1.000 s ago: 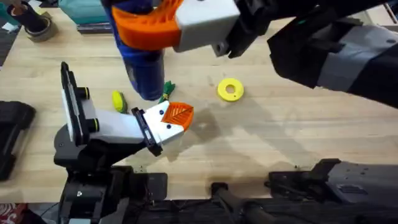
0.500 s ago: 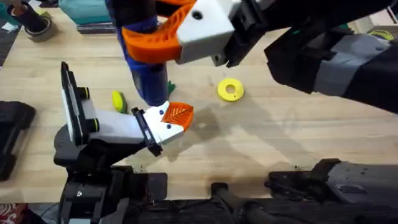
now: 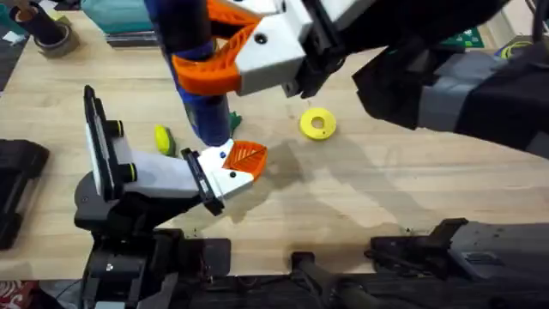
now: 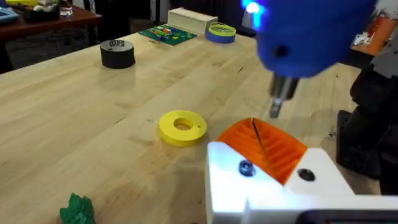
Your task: Pick up the gripper from the table and insert it into the empty holder that is missing its gripper. Then pick up a screw, insert it into the mounting hole, and use the screwdriver to tighten it. Finally, clean up the table by picking up the vegetable and placing it into the bucket.
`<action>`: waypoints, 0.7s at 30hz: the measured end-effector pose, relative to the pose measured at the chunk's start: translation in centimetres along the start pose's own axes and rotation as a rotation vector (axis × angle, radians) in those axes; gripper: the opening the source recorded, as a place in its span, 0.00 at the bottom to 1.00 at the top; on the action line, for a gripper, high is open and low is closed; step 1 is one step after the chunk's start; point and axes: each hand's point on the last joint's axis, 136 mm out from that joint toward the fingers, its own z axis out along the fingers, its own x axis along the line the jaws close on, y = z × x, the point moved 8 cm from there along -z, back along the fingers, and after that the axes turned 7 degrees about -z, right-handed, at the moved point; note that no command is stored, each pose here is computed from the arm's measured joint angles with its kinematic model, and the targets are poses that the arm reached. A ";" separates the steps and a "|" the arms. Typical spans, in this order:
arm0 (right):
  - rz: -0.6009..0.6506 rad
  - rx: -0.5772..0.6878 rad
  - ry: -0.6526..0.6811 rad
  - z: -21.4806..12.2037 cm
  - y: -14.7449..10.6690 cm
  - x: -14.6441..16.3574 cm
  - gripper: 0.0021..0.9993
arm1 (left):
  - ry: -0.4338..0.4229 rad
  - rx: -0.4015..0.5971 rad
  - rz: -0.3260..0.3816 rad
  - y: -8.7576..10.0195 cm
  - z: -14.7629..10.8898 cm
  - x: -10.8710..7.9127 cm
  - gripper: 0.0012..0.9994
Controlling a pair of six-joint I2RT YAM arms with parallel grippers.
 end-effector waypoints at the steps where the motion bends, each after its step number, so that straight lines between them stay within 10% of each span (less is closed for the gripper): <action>1: 0.004 0.002 -0.001 0.0 -0.2 -0.1 0.02 | 0.000 0.000 0.000 0.0 0.0 0.0 0.00; 21: 0.036 0.021 0.002 0.0 -2.3 -0.7 0.02 | 0.000 0.000 0.000 0.0 0.0 0.0 0.00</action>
